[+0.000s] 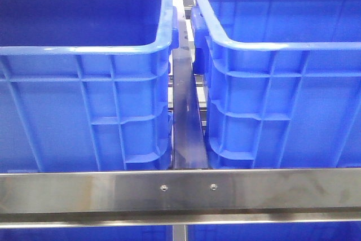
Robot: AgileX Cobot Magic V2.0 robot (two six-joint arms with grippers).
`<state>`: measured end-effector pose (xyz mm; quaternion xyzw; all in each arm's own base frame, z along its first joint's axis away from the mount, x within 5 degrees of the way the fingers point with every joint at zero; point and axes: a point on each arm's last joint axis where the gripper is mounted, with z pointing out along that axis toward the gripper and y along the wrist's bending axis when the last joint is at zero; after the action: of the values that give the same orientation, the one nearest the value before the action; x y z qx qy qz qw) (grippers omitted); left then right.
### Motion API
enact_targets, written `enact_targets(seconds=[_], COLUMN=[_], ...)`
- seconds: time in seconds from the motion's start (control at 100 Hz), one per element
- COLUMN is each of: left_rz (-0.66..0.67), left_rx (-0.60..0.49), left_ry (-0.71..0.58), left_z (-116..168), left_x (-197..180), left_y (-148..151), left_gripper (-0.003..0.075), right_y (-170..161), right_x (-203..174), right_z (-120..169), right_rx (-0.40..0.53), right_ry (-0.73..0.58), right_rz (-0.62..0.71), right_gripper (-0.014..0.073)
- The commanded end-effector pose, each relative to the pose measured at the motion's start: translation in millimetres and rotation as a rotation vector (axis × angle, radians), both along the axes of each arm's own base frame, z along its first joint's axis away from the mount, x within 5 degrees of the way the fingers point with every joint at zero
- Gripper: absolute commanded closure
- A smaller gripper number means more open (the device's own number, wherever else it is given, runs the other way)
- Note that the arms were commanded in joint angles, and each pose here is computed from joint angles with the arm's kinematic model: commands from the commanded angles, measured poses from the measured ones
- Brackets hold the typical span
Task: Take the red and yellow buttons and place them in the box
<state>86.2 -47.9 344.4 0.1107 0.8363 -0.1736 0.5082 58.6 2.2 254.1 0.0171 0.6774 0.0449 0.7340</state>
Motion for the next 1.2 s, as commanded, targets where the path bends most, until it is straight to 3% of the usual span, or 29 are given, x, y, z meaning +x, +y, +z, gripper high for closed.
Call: enact_targets(seconds=[0.0, 0.39, 1.19], left_rz=[-0.024, -0.023, -0.023], left_rx=[-0.043, -0.042, -0.042], left_ry=[-0.080, -0.079, -0.079], left_z=[13.6, 13.5, 13.5], left_x=[1.1, 1.0, 1.0], left_y=[-2.6, -2.5, -2.5], left_gripper=[0.0739, 0.0739, 0.0739], right_y=[-0.3, -0.5, -0.5], right_x=[-6.1, -6.5, -6.3], right_z=[5.5, -33.0, -33.6], right_rx=[-0.005, 0.034, 0.040], right_ry=[-0.123, -0.176, -0.173], right_rz=[-0.001, 0.003, 0.004], right_gripper=[0.0663, 0.0663, 0.0663])
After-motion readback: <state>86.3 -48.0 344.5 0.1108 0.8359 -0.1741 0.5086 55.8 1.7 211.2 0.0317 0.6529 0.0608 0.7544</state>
